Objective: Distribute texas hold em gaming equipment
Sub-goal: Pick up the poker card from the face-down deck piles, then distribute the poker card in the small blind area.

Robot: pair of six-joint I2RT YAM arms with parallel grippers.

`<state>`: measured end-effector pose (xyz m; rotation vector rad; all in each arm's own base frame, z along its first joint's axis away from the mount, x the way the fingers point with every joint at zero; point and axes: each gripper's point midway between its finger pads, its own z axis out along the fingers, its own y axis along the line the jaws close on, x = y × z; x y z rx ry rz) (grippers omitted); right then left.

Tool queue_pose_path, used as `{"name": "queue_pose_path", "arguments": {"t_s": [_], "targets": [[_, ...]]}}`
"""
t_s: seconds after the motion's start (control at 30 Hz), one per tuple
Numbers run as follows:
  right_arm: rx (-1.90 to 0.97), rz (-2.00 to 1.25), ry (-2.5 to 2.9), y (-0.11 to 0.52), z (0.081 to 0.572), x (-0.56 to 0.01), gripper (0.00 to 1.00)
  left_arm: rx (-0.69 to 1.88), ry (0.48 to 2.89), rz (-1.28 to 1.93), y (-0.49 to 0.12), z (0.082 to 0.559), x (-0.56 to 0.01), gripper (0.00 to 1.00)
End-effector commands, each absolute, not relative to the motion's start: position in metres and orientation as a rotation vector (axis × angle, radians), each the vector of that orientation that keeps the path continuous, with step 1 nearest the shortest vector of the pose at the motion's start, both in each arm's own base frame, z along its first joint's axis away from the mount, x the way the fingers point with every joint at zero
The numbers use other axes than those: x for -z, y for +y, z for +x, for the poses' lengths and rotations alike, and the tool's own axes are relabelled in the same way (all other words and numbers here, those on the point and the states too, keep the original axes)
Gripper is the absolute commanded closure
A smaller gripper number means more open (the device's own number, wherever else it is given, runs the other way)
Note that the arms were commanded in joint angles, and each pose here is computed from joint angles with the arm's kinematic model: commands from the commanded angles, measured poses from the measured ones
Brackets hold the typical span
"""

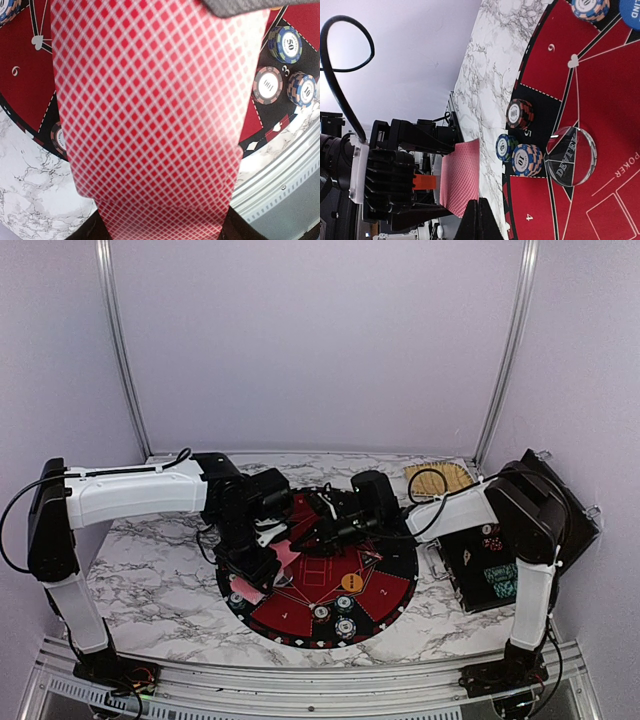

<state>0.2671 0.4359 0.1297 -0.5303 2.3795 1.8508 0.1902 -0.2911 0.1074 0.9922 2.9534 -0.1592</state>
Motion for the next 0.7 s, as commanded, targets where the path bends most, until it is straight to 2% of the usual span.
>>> {"name": "queue_pose_path", "arguments": {"t_s": [0.0,0.67], "targets": [[-1.846,-0.531,2.303,0.429,0.279,-0.15,1.0,0.158,2.95,0.962,-0.283,0.184,-0.118,0.55],[-1.896,-0.418,2.249,0.399,0.303,-0.162,1.0,0.192,2.986,0.881,-0.275,0.187,-0.109,0.55]]}}
